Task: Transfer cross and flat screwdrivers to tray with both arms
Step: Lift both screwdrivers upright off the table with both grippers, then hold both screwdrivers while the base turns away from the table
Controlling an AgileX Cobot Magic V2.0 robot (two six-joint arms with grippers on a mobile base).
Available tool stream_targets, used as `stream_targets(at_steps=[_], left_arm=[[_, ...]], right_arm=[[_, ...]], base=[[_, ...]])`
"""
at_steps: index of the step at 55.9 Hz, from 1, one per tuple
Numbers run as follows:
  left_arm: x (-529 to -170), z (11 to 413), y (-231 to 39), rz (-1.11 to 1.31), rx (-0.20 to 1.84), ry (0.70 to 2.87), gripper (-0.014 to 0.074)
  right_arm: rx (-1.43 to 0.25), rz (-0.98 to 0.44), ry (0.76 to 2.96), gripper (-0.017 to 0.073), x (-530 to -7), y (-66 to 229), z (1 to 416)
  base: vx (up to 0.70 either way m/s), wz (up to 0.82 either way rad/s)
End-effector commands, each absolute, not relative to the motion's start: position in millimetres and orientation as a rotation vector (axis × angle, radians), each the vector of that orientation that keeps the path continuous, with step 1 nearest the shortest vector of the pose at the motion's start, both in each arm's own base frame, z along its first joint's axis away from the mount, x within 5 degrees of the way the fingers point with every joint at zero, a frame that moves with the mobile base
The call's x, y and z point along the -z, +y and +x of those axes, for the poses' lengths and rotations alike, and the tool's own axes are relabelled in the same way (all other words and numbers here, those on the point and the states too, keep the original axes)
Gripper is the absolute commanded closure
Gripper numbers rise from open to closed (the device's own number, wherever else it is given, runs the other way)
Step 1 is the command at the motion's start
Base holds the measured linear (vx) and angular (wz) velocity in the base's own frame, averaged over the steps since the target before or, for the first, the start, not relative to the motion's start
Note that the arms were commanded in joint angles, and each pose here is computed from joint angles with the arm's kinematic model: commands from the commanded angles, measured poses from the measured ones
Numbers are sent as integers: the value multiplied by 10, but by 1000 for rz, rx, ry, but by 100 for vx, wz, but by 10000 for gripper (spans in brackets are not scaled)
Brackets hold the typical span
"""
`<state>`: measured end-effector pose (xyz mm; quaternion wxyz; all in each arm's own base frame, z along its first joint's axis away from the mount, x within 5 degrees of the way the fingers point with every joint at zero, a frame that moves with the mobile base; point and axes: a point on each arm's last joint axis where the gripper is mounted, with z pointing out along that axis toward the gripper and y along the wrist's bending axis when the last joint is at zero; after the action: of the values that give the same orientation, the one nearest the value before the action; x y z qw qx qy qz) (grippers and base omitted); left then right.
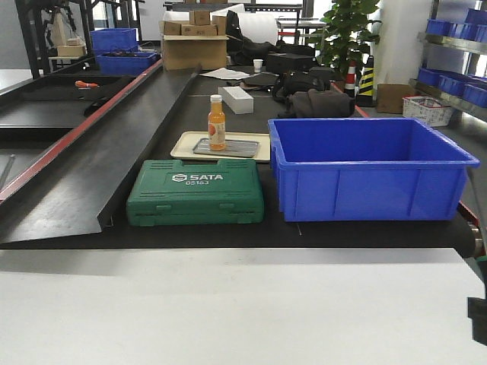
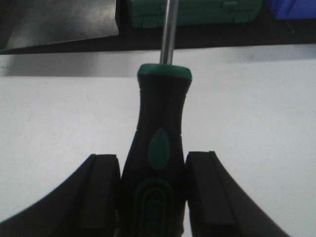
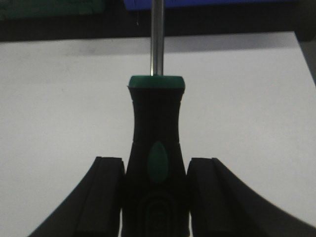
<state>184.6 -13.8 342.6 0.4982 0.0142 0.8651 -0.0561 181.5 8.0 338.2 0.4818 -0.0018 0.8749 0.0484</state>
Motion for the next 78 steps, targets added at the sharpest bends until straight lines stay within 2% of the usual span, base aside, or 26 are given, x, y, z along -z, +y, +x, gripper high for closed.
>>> stream_targets(at_steps=[1,6,7,17,42,78], left_arm=[[-3626,1593,-121,2,152,1901,596],[-3645,1376,-114,8,151,1844,596],[-3768,1028,-102,16,148,1714,596],[-3896,807,-87,12,143,1574,596],[-3923,807,-82,7,141,1545,596],[-3923,807,-82,7,141,1545,596]], right_arm=[[-87,-43,1965,559,-3666,73,1622],[-84,-48,1915,559,-3749,74,1478],[-85,-47,1836,559,-3857,75,1281],[-90,-39,1778,559,-3924,75,1161],[-112,-24,1691,559,-4012,80,1050],[-102,-31,1703,559,-4001,78,1049]], base=[[0,0],[0,0],[0,0],[0,0],[0,0],[0,0]])
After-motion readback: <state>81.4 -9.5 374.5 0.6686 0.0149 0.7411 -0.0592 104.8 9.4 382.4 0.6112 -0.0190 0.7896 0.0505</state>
